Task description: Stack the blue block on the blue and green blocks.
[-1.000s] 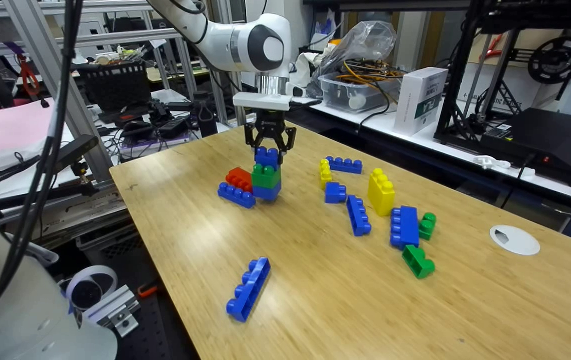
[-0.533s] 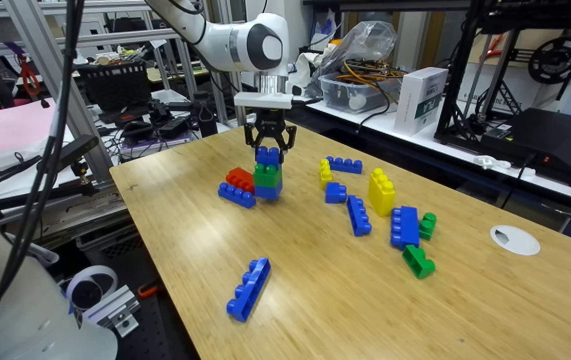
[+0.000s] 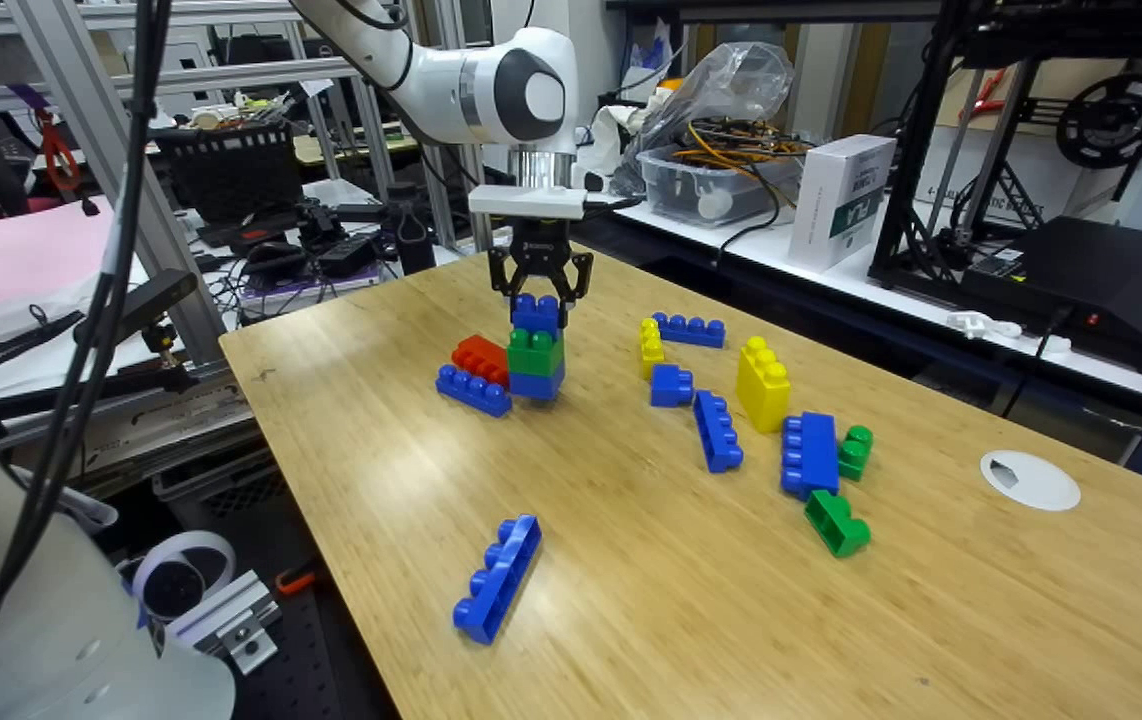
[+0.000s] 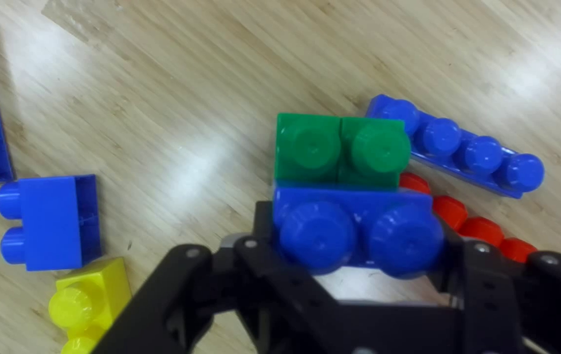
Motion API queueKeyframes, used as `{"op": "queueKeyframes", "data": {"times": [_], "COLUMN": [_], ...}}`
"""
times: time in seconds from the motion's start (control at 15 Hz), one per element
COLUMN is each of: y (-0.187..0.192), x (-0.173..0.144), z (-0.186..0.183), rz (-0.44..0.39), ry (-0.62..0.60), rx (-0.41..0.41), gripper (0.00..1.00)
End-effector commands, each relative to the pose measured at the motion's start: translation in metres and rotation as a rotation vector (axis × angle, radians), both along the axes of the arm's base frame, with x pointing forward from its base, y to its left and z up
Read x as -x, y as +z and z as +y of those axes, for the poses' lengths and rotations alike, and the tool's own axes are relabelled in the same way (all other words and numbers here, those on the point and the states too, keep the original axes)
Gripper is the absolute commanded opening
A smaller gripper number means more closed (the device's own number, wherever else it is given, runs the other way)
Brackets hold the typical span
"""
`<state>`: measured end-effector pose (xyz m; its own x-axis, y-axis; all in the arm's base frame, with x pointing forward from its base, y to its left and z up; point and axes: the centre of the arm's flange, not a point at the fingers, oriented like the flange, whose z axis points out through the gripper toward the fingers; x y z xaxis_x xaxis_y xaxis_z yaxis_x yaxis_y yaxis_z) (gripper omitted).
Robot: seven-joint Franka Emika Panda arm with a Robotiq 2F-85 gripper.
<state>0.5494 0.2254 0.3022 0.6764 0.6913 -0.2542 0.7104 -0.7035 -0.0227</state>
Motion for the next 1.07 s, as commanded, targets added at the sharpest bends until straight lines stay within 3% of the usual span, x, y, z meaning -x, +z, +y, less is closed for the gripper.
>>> {"op": "queueKeyframes", "data": {"times": [0.0, 0.2, 0.27, 1.0], "y": [0.0, 0.0, 0.0, -0.004], "x": [0.0, 0.0, 0.0, -0.007], "z": [0.0, 0.0, 0.002, 0.041], "rz": [0.0, 0.0, -0.007, -0.098], "ry": [0.0, 0.0, 0.006, 0.093], "rx": [0.0, 0.0, -0.001, -0.025], "gripper": [0.7, 0.7, 0.45, 0.45]}}
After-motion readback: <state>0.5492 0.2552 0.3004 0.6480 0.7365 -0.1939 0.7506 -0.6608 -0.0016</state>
